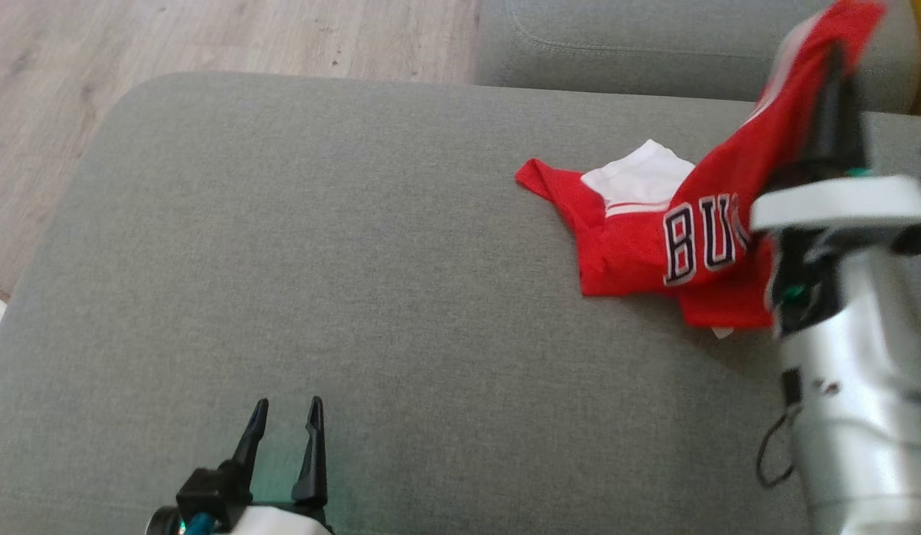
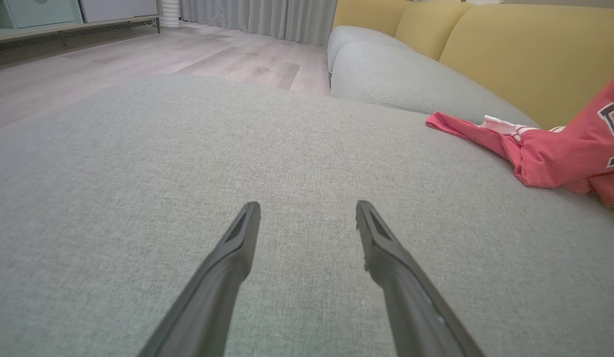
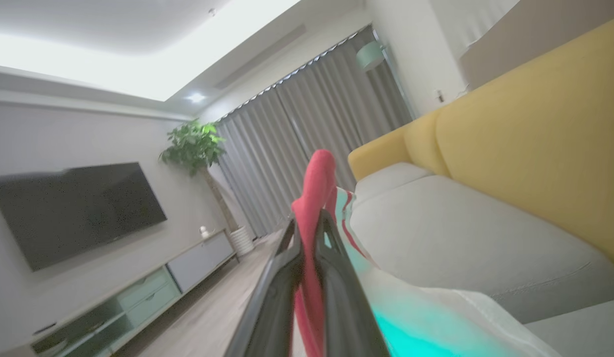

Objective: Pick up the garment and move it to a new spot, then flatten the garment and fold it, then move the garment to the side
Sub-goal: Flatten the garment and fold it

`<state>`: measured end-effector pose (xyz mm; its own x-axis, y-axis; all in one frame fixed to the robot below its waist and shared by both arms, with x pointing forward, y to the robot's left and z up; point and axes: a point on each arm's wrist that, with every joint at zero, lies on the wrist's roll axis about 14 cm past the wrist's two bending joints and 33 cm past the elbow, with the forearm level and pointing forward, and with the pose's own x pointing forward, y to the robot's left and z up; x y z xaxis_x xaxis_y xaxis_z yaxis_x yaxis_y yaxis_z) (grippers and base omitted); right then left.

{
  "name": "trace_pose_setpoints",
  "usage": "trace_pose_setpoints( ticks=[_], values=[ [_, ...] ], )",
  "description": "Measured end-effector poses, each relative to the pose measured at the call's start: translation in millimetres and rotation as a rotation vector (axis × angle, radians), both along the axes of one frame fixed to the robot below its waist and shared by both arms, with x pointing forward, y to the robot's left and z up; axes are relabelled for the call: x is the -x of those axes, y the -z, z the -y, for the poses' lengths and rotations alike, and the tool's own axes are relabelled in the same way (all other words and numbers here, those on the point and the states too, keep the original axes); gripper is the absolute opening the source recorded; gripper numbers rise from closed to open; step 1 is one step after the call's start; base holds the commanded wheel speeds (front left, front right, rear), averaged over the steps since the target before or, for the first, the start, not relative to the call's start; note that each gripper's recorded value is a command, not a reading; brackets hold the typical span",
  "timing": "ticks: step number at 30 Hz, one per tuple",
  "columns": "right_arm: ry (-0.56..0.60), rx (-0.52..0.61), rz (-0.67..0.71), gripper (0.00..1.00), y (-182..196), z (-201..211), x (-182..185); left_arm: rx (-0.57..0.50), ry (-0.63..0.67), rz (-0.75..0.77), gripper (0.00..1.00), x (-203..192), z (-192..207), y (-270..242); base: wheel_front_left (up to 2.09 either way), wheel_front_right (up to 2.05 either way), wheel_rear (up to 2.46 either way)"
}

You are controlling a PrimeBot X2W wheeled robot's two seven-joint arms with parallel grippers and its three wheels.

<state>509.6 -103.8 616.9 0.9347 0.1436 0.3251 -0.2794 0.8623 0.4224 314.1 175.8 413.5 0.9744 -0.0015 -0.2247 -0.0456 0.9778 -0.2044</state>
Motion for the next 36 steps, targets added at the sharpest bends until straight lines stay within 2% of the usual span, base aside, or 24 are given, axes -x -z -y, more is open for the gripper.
trace_pose_setpoints(
  ticks=[1, 2, 3, 7, 10, 18, 24, 29, 36],
  values=[
    [-0.056, 0.025, -0.042, 0.19, 18, -19, 6, 0.000, -0.008, -0.009, 1.00, 3, -2, 3, 0.00, 0.00, 0.00],
    [-0.097, 0.057, -0.089, 0.79, 38, -32, 11, 0.001, -0.010, -0.017, 1.00, 5, -3, 5, 0.00, 0.00, 0.00],
    [-0.139, 0.090, -0.144, 1.00, 61, -45, 19, 0.001, -0.014, -0.027, 1.00, 8, -3, 8, 0.00, 0.00, 0.00],
    [-0.252, 0.154, -0.329, 1.00, 134, -74, 56, 0.002, -0.021, -0.054, 1.00, 13, -5, 15, 0.00, 0.00, 0.00],
    [-0.259, 0.167, -0.369, 1.00, 149, -73, 64, 0.002, -0.022, -0.057, 1.00, 12, -5, 16, 0.00, 0.00, 0.00],
    [-0.106, 0.156, -0.385, 1.00, 152, -22, 55, 0.003, 0.001, -0.056, 1.00, 6, 0, 16, 0.00, 0.00, 0.00],
    [-0.023, 0.166, -0.490, 1.00, 184, 7, 55, 0.017, 0.029, -0.069, 1.00, 4, 11, 20, 0.00, 0.00, 0.00],
    [0.004, 0.152, -0.543, 1.00, 198, 13, 45, 0.024, 0.026, -0.082, 1.00, 3, 10, 23, 0.00, 0.00, 0.00],
    [-0.027, 0.135, -0.584, 1.00, 213, 2, 44, 0.022, 0.006, -0.092, 1.00, 2, 4, 26, 0.00, 0.00, 0.00]
  ],
)
